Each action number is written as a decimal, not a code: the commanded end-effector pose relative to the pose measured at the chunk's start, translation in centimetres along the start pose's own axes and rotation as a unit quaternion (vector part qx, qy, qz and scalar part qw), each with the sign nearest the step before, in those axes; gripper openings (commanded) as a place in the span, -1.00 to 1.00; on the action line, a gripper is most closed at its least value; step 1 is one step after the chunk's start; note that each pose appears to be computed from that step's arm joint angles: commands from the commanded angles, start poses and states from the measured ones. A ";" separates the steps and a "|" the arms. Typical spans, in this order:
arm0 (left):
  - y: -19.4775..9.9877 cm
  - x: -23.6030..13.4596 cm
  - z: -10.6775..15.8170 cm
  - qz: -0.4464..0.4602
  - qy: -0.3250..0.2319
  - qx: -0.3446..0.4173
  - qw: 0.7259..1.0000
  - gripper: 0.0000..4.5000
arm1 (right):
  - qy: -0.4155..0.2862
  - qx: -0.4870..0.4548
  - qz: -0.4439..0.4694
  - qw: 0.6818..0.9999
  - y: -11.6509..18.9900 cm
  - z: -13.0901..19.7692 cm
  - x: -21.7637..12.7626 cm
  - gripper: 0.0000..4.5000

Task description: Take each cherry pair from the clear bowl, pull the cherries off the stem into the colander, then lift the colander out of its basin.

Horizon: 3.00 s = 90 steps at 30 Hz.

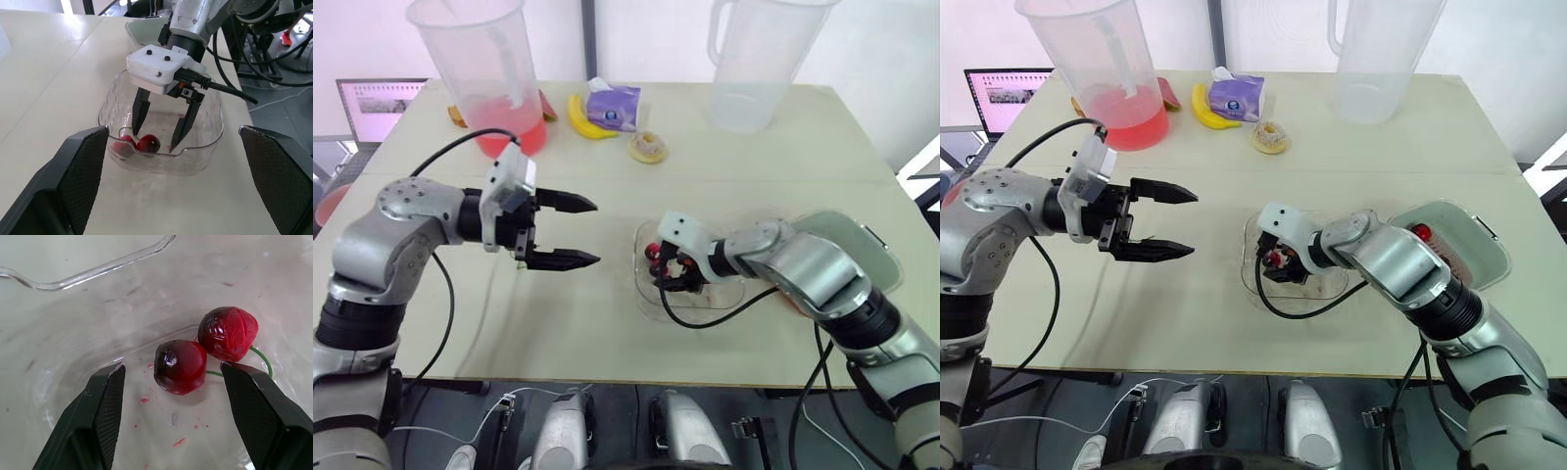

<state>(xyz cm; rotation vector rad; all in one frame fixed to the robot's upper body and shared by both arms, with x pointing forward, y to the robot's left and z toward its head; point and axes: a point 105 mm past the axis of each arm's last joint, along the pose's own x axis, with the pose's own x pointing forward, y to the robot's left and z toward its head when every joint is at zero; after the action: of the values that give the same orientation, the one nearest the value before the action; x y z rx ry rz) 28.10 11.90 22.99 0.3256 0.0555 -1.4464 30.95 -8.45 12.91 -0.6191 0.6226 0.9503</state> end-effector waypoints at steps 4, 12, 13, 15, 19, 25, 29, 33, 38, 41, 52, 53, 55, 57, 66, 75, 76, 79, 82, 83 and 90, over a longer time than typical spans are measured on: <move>-0.1 0.1 1.0 0.000 -0.006 0.017 1.000 1.00 | -0.008 -0.005 -0.011 1.000 -0.2 0.3 0.2 0.22; -0.1 0.2 1.0 0.001 -0.007 0.016 1.000 1.00 | -0.023 -0.020 -0.019 0.999 -0.2 1.0 -1.1 -0.71; -0.1 0.3 1.0 0.000 -0.008 0.016 1.000 1.00 | -0.029 -0.028 -0.023 0.999 -0.1 1.3 -1.6 -0.71; -0.1 0.3 1.1 0.000 -0.009 0.016 1.000 1.00 | -0.045 -0.062 -0.030 0.997 0.1 2.1 -2.7 -0.71; 0.0 0.5 1.6 -0.001 -0.024 0.011 1.000 1.00 | -0.038 -0.277 -0.059 0.958 0.7 2.4 -5.4 -0.71; 0.4 1.2 2.7 -0.012 -0.053 -0.009 0.998 1.00 | 0.028 -0.613 -0.112 0.782 -0.8 1.4 -7.2 -0.71; 1.1 2.3 3.1 -0.017 -0.060 -0.033 0.998 1.00 | 0.013 -0.726 -0.093 0.682 -0.4 1.5 -7.4 -0.71; 3.0 4.2 3.1 0.021 -0.056 -0.068 0.996 1.00 | 0.046 -0.780 -0.076 0.619 -1.2 1.0 -7.5 -0.71; 3.5 6.6 2.7 0.024 -0.024 -0.157 0.987 1.00 | 0.057 -0.783 -0.067 0.616 -1.5 0.8 -7.3 -0.71; 2.9 8.2 2.9 -0.005 -0.007 -0.264 0.965 1.00 | 0.051 -0.786 -0.065 0.613 -0.9 1.1 -7.0 -0.71; 3.7 10.1 1.6 0.031 0.035 -0.401 0.915 1.00 | 0.041 -0.780 -0.063 0.621 -0.3 1.3 -6.5 -0.71; 3.6 10.3 1.4 0.029 0.037 -0.410 0.911 1.00 | 0.040 -0.780 -0.063 0.621 -0.3 1.3 -6.5 -0.71; 3.4 10.7 0.9 0.027 0.046 -0.422 0.905 1.00 | 0.038 -0.779 -0.064 0.622 -0.2 1.4 -6.5 -0.71; 3.5 11.2 0.4 0.036 0.053 -0.427 0.902 1.00 | 0.037 -0.779 -0.065 0.623 -0.2 1.6 -6.5 -0.71; 3.4 12.1 -0.1 0.033 0.049 -0.453 0.889 1.00 | 0.031 -0.778 -0.064 0.625 0.2 1.8 -6.4 -0.71; 3.5 12.2 -0.2 0.034 0.048 -0.458 0.887 -0.26 | 0.028 -0.775 -0.063 0.628 0.3 2.0 -6.3 -0.71; 3.4 12.2 -0.2 0.032 0.047 -0.459 0.887 -0.48 | 0.027 -0.774 -0.064 0.629 0.3 2.0 -6.3 -0.71; 3.3 12.2 -0.2 0.029 0.047 -0.459 0.887 -0.97 | 0.026 -0.773 -0.065 0.630 0.2 2.1 -6.3 -0.71; 3.3 12.2 -0.2 0.029 0.048 -0.458 0.887 -0.97 | 0.024 -0.771 -0.066 0.633 0.3 2.2 -6.2 -0.71; 3.2 12.2 -0.2 0.028 0.048 -0.457 0.888 -0.97 | 0.023 -0.770 -0.068 0.634 0.3 2.2 -6.2 -0.71; 3.1 12.2 -0.2 0.028 0.049 -0.452 0.890 -0.97 | 0.020 -0.763 -0.070 0.643 0.4 2.4 -6.3 -0.71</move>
<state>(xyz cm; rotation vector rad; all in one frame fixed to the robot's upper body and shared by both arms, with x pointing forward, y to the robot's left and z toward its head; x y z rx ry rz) 33.20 0.74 19.74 -0.3907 0.7991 -1.1686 28.50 -10.22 17.45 -2.1637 -0.3603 1.2238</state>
